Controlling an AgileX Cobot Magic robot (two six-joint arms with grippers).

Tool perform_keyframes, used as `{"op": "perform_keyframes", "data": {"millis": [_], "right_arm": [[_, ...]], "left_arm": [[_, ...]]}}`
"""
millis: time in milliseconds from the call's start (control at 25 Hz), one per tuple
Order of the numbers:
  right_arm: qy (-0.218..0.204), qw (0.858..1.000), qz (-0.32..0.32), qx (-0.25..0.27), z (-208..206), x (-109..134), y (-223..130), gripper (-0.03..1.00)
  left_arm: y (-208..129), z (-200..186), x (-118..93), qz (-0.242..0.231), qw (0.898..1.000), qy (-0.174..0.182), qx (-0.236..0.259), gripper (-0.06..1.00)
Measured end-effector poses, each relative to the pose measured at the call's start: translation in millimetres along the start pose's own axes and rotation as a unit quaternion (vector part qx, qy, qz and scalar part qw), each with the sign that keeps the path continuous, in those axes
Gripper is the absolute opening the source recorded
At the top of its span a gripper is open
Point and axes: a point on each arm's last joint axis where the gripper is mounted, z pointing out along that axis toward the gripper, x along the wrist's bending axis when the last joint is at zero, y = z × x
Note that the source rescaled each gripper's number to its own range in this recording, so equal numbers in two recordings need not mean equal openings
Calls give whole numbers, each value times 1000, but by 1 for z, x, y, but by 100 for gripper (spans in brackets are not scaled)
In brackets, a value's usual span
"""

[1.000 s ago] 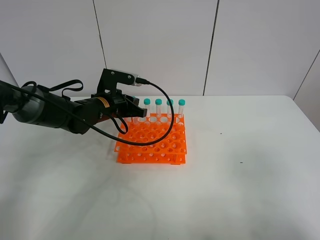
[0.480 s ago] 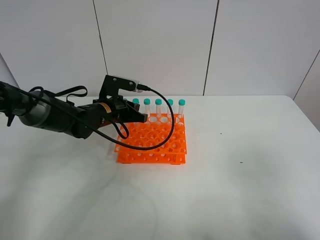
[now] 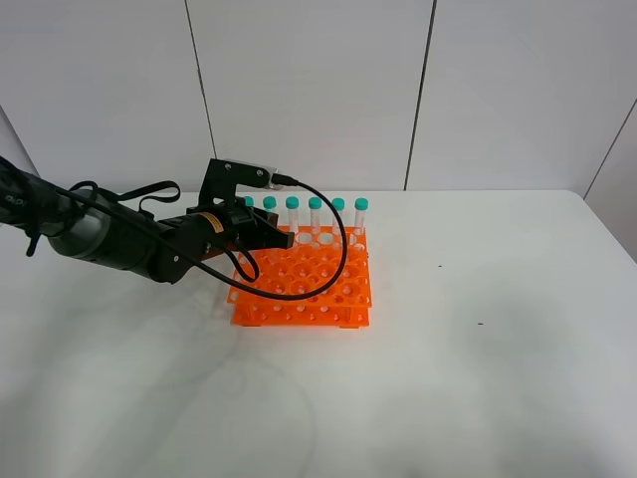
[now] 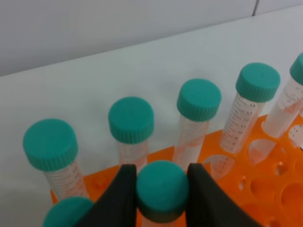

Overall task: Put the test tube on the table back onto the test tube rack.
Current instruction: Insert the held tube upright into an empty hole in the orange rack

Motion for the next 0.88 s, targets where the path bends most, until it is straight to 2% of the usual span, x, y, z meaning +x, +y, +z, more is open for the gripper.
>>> {"op": "perform_keyframes", "data": {"millis": [880], "right_arm": [[0, 1000, 0, 0, 0, 0, 0, 94]], "left_arm": [[-3, 3, 0, 0, 1000, 0, -1, 2]]}}
